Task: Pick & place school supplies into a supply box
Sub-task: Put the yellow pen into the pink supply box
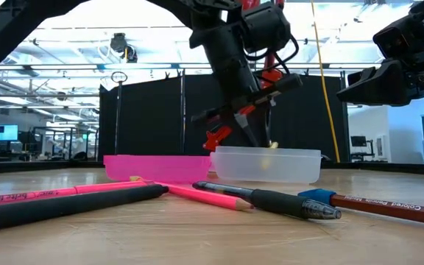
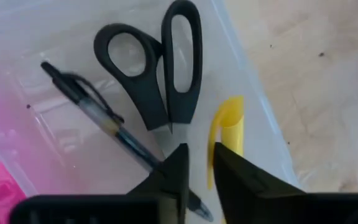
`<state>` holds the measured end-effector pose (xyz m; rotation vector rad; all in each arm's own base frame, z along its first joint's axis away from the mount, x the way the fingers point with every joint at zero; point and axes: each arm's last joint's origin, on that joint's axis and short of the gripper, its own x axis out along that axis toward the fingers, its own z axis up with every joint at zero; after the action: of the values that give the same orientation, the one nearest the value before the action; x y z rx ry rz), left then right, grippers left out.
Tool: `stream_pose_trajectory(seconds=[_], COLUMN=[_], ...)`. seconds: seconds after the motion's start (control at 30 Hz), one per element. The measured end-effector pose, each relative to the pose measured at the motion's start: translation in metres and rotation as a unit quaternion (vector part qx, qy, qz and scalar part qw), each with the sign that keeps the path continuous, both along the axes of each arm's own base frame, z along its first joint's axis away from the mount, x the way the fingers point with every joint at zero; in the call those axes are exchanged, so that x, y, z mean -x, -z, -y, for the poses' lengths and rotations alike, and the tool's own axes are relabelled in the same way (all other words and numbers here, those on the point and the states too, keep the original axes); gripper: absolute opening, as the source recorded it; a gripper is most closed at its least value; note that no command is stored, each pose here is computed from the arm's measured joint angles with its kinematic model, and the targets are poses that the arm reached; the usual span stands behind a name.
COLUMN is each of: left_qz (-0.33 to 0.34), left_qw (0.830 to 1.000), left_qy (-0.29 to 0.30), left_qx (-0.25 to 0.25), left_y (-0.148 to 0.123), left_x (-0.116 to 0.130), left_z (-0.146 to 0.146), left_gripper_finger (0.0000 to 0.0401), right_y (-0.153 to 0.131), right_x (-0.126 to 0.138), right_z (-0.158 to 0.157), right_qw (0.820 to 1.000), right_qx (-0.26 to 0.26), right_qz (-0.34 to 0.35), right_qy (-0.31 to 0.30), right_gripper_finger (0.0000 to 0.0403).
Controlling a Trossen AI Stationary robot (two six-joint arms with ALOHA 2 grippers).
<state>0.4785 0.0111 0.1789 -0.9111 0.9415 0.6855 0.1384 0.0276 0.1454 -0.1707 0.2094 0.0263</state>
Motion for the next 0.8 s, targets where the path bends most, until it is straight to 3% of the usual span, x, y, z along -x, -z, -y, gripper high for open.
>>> stream_pose_trajectory(seconds=[0.4, 0.63, 0.8], left_qz=[0.018, 0.03, 0.005], left_qw=[1.0, 0.999, 0.999], left_qy=[0.01, 0.02, 0.02], left_qx=[-0.011, -0.038, -0.049], left_y=[-0.019, -0.039, -0.036], left_x=[0.004, 0.01, 0.014], left_z=[-0.003, -0.001, -0.002], left_gripper_finger=[0.0165, 0.0183, 0.0184], right_y=[0.0, 0.0, -0.005], right_x=[0.0, 0.0, -0.001], right_z=[0.0, 0.0, -0.004], right_qw=[1.0, 1.0, 0.998], right_qx=[-0.002, -0.002, -0.013], right_qz=[0.0, 0.0, 0.024], right_qy=[0.0, -0.004, -0.058], right_gripper_finger=[0.0, 0.0, 0.0])
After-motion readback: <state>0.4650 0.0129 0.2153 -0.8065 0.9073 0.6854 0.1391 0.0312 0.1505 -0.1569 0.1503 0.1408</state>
